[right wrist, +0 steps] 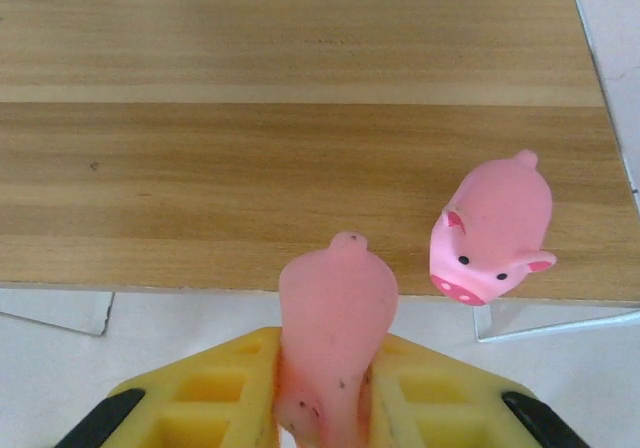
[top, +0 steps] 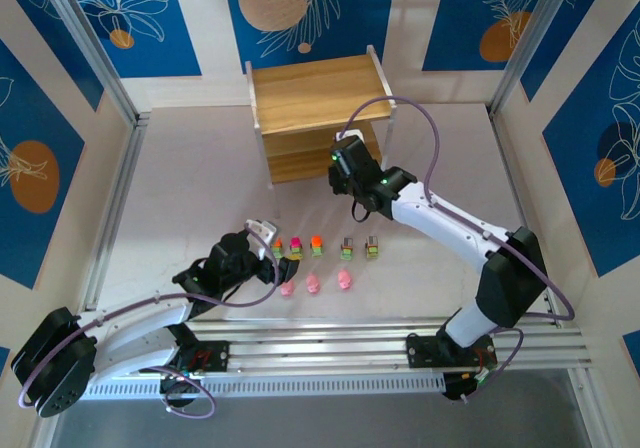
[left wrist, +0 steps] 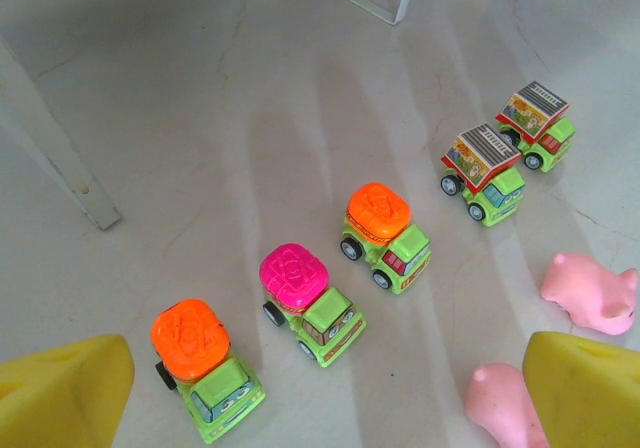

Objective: Place and organize the plastic toys onto the shelf

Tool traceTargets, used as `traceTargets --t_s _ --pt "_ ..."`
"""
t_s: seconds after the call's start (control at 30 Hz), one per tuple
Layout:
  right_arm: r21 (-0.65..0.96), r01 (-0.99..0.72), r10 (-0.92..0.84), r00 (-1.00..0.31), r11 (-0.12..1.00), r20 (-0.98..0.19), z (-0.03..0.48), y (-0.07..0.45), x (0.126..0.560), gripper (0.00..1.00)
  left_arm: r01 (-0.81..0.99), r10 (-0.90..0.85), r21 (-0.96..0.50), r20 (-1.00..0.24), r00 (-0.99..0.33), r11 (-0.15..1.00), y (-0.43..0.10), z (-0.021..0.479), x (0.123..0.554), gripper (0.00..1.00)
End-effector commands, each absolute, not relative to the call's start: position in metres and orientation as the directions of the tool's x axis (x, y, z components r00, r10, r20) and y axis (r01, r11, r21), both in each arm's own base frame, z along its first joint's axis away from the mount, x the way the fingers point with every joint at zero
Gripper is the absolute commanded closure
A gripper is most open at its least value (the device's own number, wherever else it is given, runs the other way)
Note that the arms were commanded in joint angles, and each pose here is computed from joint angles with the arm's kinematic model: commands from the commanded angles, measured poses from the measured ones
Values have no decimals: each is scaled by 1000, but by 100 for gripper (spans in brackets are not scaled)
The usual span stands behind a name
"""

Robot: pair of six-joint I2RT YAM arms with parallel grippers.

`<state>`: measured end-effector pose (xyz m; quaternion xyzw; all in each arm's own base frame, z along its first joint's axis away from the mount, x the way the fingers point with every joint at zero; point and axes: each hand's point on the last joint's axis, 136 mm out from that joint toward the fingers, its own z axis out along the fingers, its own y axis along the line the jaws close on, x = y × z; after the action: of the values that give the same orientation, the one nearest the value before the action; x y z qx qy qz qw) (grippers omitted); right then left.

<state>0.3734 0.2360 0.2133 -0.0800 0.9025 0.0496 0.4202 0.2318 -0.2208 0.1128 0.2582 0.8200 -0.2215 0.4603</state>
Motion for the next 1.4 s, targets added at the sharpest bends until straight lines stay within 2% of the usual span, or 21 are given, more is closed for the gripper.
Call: traceTargets --t_s 0.0,1.37 --pt "47 -198 -85 -606 979 -791 229 244 383 77 627 193 -122 -892 -410 770 -223 131 240 0" --pt "-14 -78 -53 -532 997 -845 201 234 418 72 630 195 -121 -892 -408 767 -225 130 240 0"
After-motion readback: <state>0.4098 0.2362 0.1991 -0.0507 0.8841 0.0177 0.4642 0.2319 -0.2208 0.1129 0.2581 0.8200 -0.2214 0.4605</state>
